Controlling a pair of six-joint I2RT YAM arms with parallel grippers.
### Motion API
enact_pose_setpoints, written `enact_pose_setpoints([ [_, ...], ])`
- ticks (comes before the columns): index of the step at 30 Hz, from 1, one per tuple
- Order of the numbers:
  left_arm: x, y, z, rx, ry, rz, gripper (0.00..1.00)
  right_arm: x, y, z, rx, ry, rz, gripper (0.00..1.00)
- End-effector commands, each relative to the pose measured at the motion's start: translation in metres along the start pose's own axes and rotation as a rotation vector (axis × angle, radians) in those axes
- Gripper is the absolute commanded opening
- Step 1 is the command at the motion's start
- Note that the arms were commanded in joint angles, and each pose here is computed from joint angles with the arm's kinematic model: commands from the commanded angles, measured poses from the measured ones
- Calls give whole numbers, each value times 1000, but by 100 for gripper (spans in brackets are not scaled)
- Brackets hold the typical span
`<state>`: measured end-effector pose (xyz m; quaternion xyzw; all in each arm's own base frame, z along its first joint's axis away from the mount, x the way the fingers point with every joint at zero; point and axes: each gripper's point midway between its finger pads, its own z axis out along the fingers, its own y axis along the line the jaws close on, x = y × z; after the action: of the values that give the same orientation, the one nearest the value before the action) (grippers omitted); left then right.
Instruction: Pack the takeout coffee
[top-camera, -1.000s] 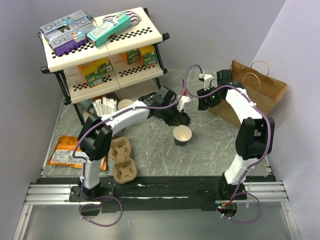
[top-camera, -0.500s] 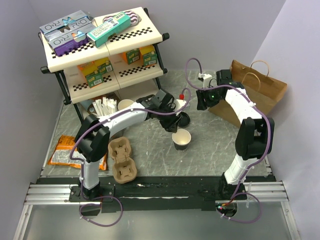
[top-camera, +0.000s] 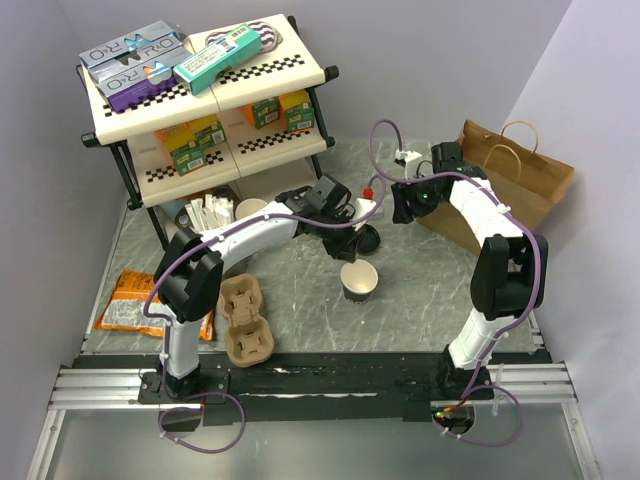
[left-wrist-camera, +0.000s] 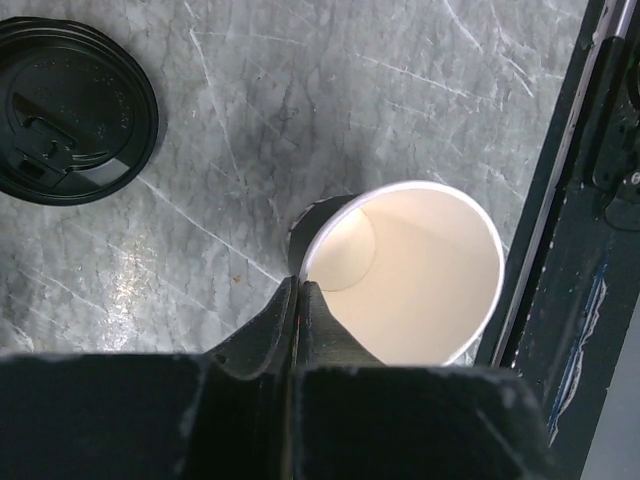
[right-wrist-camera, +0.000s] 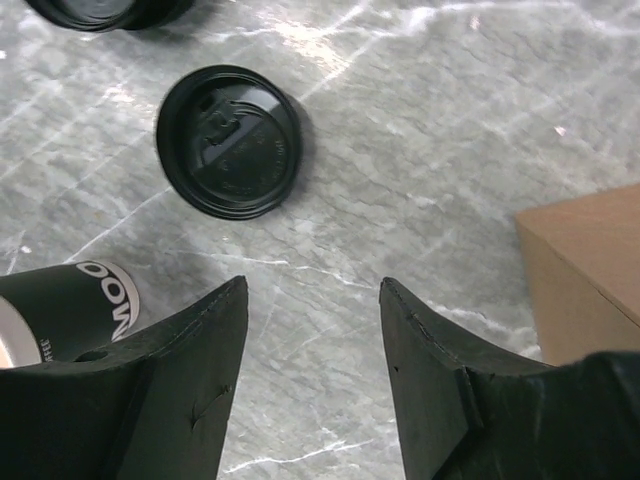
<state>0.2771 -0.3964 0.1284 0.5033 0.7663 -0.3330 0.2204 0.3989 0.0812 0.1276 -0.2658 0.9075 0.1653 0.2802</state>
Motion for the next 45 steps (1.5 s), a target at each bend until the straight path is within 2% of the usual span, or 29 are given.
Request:
enact_pose_setpoints([
  [1, -13, 1, -21, -14, -25, 55, 1, -20, 14, -8, -72, -84, -98, 63],
  [6, -17, 24, -62, -112, -75, 26, 1, -29, 35, -8, -211, -127, -236, 64],
  [8, -9, 35, -75, -143, -80, -1, 1, -24, 47, -5, -285, -140, -356, 64],
  [13, 13, 45, -86, -152, -77, -87, 1, -8, 68, 8, -371, -123, -607, 64],
  [19, 21, 45, -88, -161, -77, -113, 2, 0, 82, 26, -404, -78, -781, 63],
  [23, 25, 48, -85, -160, -68, -132, 11, 2, 84, 37, -409, -56, -880, 63],
  [24, 26, 51, -86, -166, -69, -137, 18, 2, 84, 38, -408, -59, -919, 63],
  [26, 25, 53, -89, -175, -72, -144, 22, 5, 84, 42, -416, -52, -959, 62],
  [29, 22, 61, -99, -212, -94, -164, 36, 15, 85, 47, -438, -33, -1056, 61],
  [30, 20, 64, -104, -218, -107, -179, 46, 17, 85, 49, -436, -31, -1111, 61],
  [32, 17, 63, -113, -192, -136, -190, 53, 29, 89, 55, -450, -17, -1176, 61],
  [36, 12, 58, -123, -154, -171, -203, 58, 47, 91, 66, -473, 25, -1299, 57],
  [45, 10, 60, -135, -165, -204, -224, 59, 44, 83, 92, -432, 65, -1298, 52],
])
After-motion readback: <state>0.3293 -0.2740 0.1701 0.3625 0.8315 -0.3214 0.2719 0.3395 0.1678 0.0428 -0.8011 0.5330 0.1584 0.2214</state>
